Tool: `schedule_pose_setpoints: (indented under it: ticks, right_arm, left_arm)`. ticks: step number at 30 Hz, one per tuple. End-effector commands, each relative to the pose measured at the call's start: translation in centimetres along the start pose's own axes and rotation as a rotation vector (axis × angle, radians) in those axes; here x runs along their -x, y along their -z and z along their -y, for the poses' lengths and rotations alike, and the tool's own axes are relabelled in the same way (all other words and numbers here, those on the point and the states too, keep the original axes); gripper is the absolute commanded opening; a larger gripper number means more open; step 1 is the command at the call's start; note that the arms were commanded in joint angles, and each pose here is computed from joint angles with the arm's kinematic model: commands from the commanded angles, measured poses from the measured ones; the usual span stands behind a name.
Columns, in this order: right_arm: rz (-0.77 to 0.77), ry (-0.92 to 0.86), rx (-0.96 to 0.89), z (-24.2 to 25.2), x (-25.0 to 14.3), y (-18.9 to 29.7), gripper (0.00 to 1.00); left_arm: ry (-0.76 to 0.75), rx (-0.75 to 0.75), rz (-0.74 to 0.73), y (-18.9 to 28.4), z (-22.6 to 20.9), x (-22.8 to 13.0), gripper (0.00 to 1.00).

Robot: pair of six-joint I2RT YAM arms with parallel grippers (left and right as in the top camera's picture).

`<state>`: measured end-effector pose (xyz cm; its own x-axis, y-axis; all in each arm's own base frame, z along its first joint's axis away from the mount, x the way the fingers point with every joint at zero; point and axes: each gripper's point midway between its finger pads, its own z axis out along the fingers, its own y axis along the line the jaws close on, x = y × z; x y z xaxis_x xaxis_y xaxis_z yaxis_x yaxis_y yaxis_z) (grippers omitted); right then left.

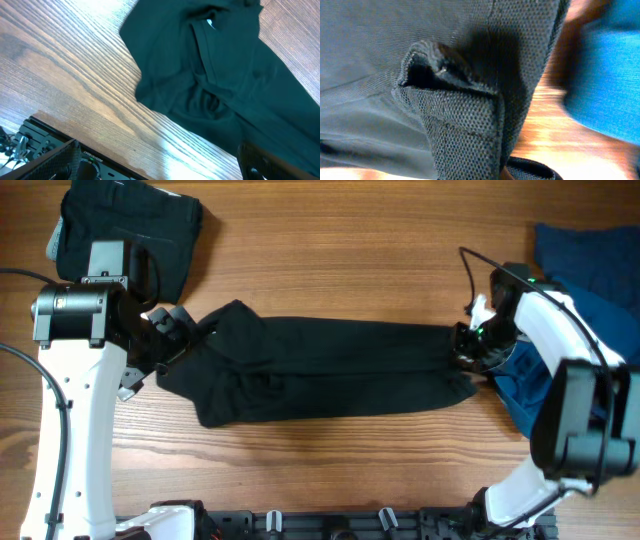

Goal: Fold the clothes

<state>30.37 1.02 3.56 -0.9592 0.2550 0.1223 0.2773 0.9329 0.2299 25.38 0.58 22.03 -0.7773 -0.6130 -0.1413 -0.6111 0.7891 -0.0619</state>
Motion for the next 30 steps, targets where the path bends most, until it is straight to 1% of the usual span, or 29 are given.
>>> schedule_pose_setpoints:
  ticks: [1,5,10,11,22,25,30]
  right_arm:
    - [0.120,-0.043,-0.076,0.9,1.2,3.1,0.04]
    - [0.159,-0.067,-0.063,0.1,0.8,4.7,0.04]
    - [0.190,0.036,-0.054,-3.1,-0.1,5.5,0.04]
    - [0.182,0.075,-0.054,-4.5,-0.7,5.2,0.04]
    - [0.205,0.180,-0.007,-13.3,-3.5,3.0,0.04]
    - [0.214,0.241,0.015,-16.0,-4.7,2.4,0.05]
    - [0.210,0.264,0.043,-19.0,-6.3,1.0,0.09]
  left_arm:
    - [-0.009,0.003,-0.003,-0.2,-0.2,0.1,1.00]
    - [-0.009,0.002,-0.002,-0.2,-0.2,0.1,1.00]
    - [-0.009,-0.005,0.006,-0.2,0.0,0.3,1.00]
    - [-0.009,-0.005,0.006,-0.2,0.0,0.3,1.00]
    - [-0.009,-0.004,0.006,-0.2,0.0,0.3,1.00]
    - [-0.009,-0.004,0.006,-0.2,0.0,0.3,1.00]
    - [-0.009,-0.004,0.005,-0.2,0.0,0.3,1.00]
